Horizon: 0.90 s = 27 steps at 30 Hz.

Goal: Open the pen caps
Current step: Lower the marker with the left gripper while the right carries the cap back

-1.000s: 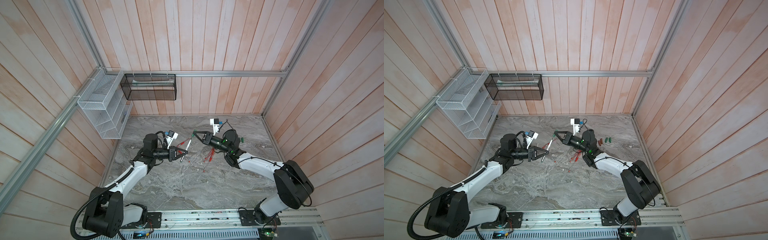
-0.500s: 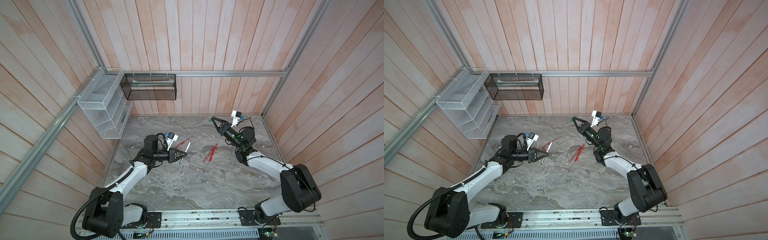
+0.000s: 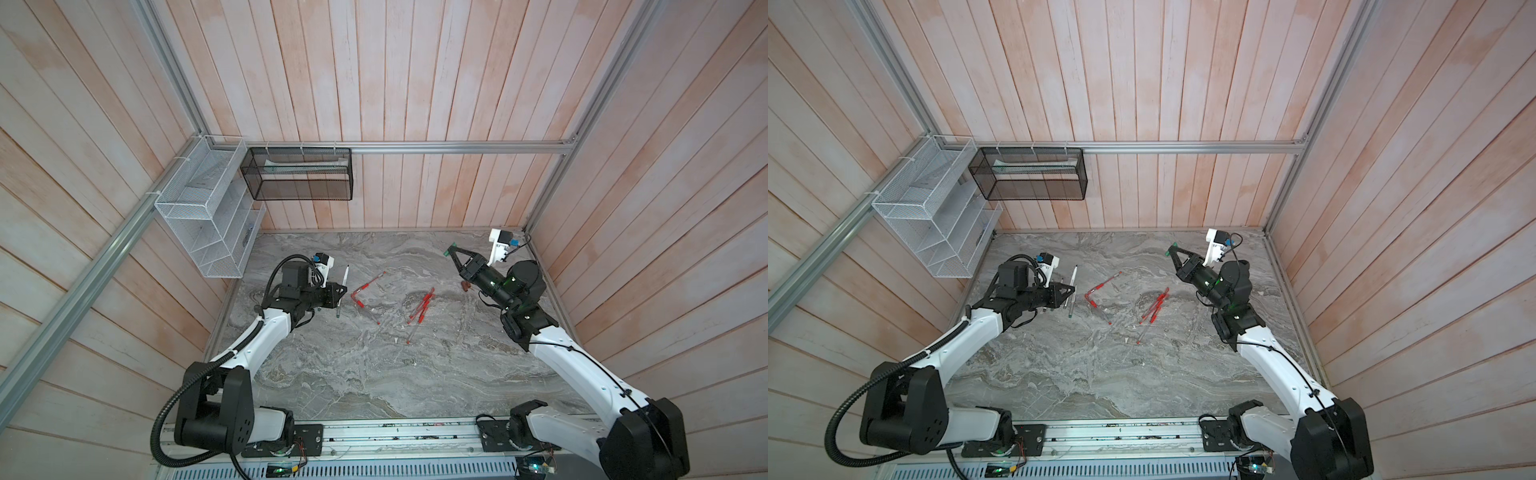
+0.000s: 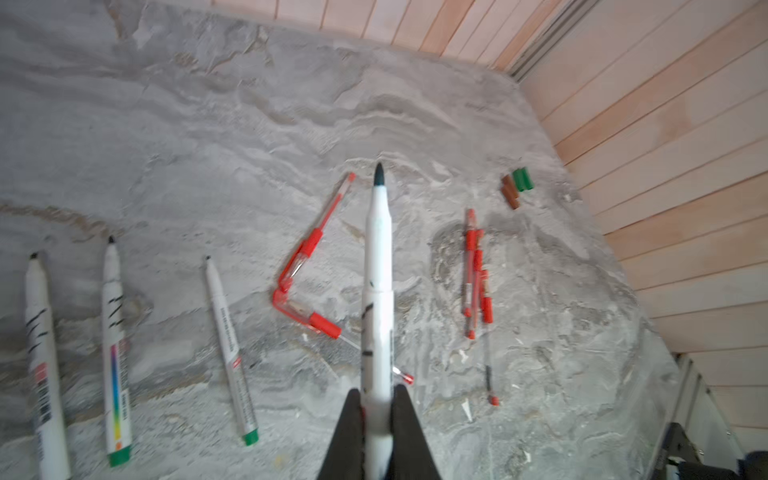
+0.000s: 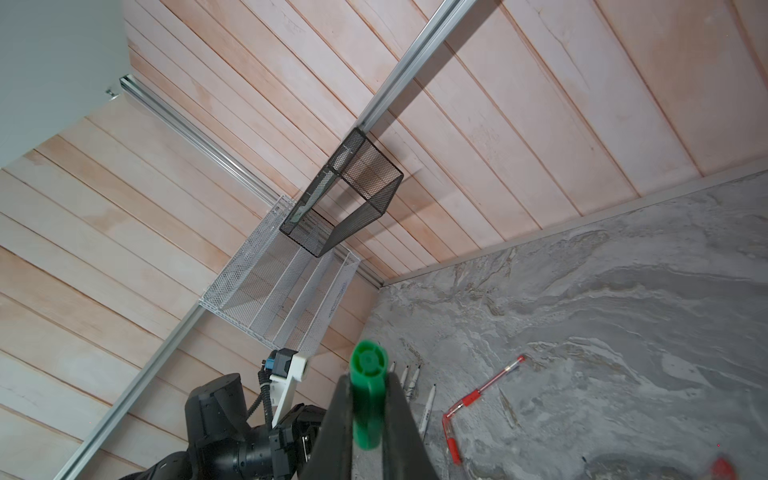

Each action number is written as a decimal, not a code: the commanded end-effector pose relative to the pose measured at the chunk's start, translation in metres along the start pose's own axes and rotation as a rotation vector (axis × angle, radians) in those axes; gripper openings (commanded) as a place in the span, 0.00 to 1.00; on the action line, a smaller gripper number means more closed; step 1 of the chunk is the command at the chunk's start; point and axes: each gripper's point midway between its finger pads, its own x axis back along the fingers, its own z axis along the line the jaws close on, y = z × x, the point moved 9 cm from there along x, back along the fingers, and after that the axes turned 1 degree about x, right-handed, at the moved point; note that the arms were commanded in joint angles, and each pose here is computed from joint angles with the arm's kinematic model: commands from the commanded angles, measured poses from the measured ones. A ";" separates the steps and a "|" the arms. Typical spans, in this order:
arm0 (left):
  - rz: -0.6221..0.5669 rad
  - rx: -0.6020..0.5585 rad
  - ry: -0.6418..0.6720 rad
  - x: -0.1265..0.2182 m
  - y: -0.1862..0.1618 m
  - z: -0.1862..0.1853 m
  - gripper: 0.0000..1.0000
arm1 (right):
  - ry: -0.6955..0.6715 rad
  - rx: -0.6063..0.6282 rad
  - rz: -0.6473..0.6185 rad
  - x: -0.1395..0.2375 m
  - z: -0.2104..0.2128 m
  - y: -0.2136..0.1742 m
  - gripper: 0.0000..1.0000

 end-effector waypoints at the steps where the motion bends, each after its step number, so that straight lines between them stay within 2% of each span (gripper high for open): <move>1: 0.029 -0.017 0.162 -0.005 0.003 0.016 0.00 | -0.082 0.069 0.012 0.016 0.003 0.003 0.00; 9: 0.097 0.069 0.284 -0.027 0.008 0.038 0.00 | -0.159 0.138 -0.025 0.056 0.009 0.005 0.00; 15: 0.164 0.092 0.319 -0.046 0.002 0.051 0.00 | -0.230 0.192 -0.037 0.078 0.010 0.007 0.00; 27: 0.256 0.103 0.364 -0.072 -0.014 0.067 0.00 | -0.293 0.249 -0.043 0.093 0.008 0.005 0.00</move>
